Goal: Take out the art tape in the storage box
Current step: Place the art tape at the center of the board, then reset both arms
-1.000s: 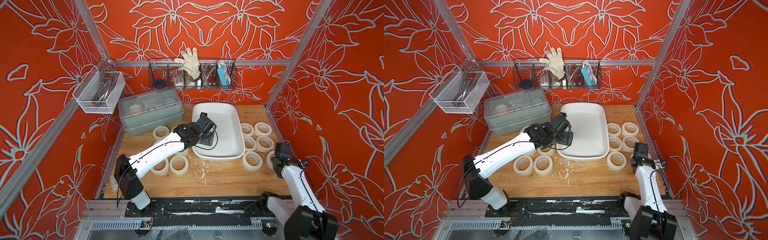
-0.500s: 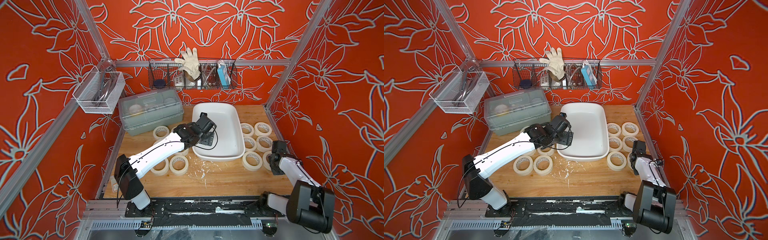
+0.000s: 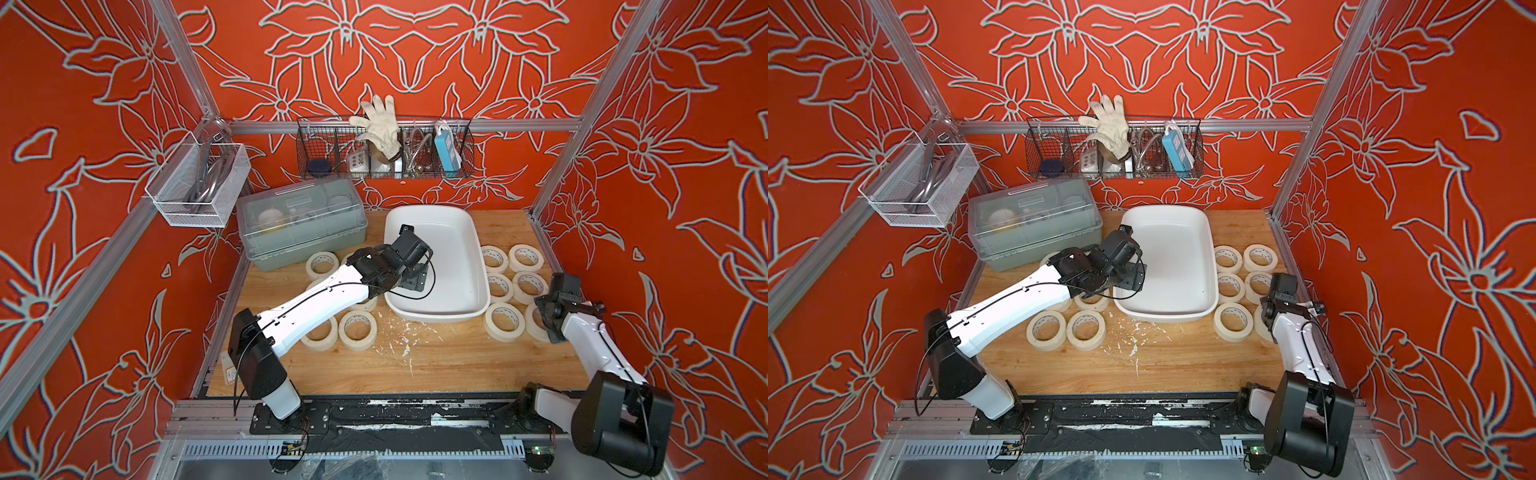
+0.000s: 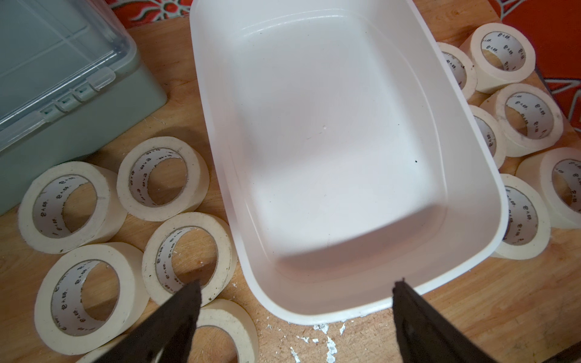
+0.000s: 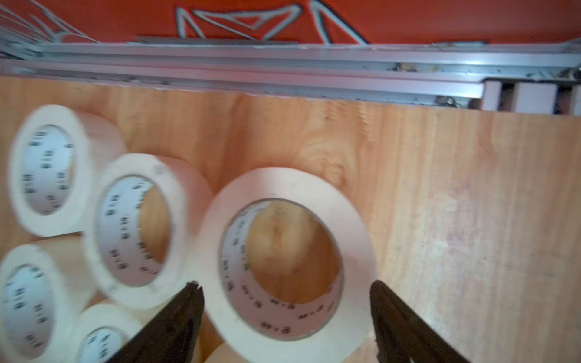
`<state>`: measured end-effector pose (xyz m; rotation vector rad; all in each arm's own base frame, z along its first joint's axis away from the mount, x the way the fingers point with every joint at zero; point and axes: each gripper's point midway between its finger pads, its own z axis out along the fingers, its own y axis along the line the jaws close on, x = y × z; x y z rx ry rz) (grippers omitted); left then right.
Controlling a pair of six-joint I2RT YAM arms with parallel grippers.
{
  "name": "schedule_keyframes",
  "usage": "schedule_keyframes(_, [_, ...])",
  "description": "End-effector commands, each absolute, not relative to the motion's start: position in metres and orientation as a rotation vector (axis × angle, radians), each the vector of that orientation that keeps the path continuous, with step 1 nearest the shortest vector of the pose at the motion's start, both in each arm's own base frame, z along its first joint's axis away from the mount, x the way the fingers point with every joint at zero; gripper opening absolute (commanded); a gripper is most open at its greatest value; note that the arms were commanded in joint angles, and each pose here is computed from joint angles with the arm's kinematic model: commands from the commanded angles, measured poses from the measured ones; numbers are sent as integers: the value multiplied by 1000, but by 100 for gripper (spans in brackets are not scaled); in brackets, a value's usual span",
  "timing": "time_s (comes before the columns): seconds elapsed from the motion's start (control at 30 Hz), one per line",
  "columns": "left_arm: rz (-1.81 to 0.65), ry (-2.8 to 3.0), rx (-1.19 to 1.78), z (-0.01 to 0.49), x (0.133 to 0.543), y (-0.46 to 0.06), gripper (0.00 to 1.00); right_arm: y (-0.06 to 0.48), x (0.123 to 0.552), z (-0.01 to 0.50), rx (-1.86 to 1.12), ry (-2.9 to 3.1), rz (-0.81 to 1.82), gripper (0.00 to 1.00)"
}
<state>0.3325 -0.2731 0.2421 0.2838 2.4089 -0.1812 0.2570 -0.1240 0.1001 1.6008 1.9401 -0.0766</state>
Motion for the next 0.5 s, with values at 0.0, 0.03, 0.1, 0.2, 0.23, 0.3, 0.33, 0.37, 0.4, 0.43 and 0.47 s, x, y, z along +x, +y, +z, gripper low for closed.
schedule_keyframes(0.0, [-155,2376,250,250,340,-265,94,-119,283,140,1412,1968,19,88])
schedule_keyframes(0.03, [-150,2368,243,252,342,-263,94,-116,291,148,1368,1980,52,86])
schedule_keyframes(0.1, [-139,2350,230,256,346,-258,94,-108,307,163,1273,2011,119,83])
schedule_keyframes(0.2, [-149,2325,208,262,352,-251,95,-96,328,184,1143,2049,201,81])
schedule_keyframes(0.23, [-159,2314,201,264,354,-248,95,-89,337,192,1078,2054,237,80])
schedule_keyframes(0.3, [-177,2294,190,266,358,-240,96,-78,349,205,977,2063,282,79])
schedule_keyframes(0.33, [-184,2278,178,268,360,-235,96,-72,355,211,924,2067,300,78])
schedule_keyframes(0.37, [-186,2266,163,269,362,-229,96,-66,359,216,872,2071,315,78])
schedule_keyframes(0.4, [-187,2250,143,270,365,-221,96,-60,364,221,810,2076,332,78])
schedule_keyframes(0.43, [-181,2235,125,271,367,-211,95,-56,366,225,767,2074,336,78])
schedule_keyframes(0.47, [-169,2223,109,271,368,-203,95,-53,368,228,737,2068,330,78])
